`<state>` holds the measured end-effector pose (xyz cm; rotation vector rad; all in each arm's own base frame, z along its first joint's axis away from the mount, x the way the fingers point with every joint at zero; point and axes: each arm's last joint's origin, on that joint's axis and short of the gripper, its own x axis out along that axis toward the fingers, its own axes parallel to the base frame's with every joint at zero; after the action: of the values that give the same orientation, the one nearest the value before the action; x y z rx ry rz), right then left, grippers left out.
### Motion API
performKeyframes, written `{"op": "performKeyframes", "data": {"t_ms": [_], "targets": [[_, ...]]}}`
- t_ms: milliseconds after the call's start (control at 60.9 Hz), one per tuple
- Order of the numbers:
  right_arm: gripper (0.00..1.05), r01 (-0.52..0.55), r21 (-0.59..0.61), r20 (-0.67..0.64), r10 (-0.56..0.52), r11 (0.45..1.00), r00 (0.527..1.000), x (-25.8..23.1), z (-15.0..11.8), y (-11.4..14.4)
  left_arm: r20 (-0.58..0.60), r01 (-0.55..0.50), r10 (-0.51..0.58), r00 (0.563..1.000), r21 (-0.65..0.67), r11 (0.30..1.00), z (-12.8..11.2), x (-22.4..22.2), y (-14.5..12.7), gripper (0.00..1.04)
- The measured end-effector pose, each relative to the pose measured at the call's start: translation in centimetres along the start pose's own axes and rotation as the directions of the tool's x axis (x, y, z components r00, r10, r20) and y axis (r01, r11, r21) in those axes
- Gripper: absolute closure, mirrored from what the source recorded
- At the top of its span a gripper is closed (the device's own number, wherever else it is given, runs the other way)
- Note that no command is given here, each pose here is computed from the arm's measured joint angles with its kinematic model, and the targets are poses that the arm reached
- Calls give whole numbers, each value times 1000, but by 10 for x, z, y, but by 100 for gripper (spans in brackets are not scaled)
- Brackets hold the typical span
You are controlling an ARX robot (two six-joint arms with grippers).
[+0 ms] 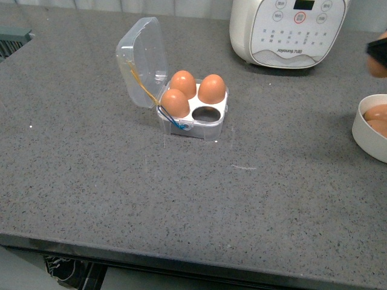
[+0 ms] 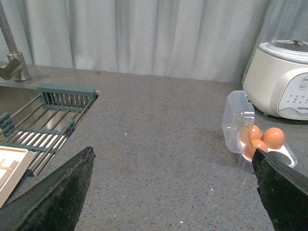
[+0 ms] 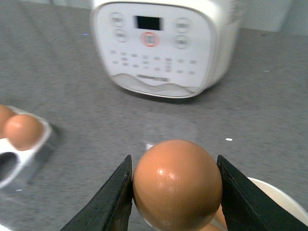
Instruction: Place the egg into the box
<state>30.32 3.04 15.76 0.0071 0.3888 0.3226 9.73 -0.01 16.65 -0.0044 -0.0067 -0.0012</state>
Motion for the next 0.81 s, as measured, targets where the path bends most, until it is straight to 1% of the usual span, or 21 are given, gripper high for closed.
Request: {"op": "performKeyframes", "data": {"t_ms": [148,312,477,805], "targets": [[62,-132,9,-53,132,991,990,27,-6,41,0,0,0,1000,0,1000,0,0,0,7],[62,-209,-4,-87,208,978,974,48,-10,70,0,0,0,1000,0,1000,0,0,0,7],[62,-257,-2,-103,255,966,961,66,-8,91,0,0,0,1000,0,1000,0,0,0,7],[62,-289,-10,-142,285,957,948,84,-15,112,0,0,0,1000,0,1000,0,0,0,7]]}}
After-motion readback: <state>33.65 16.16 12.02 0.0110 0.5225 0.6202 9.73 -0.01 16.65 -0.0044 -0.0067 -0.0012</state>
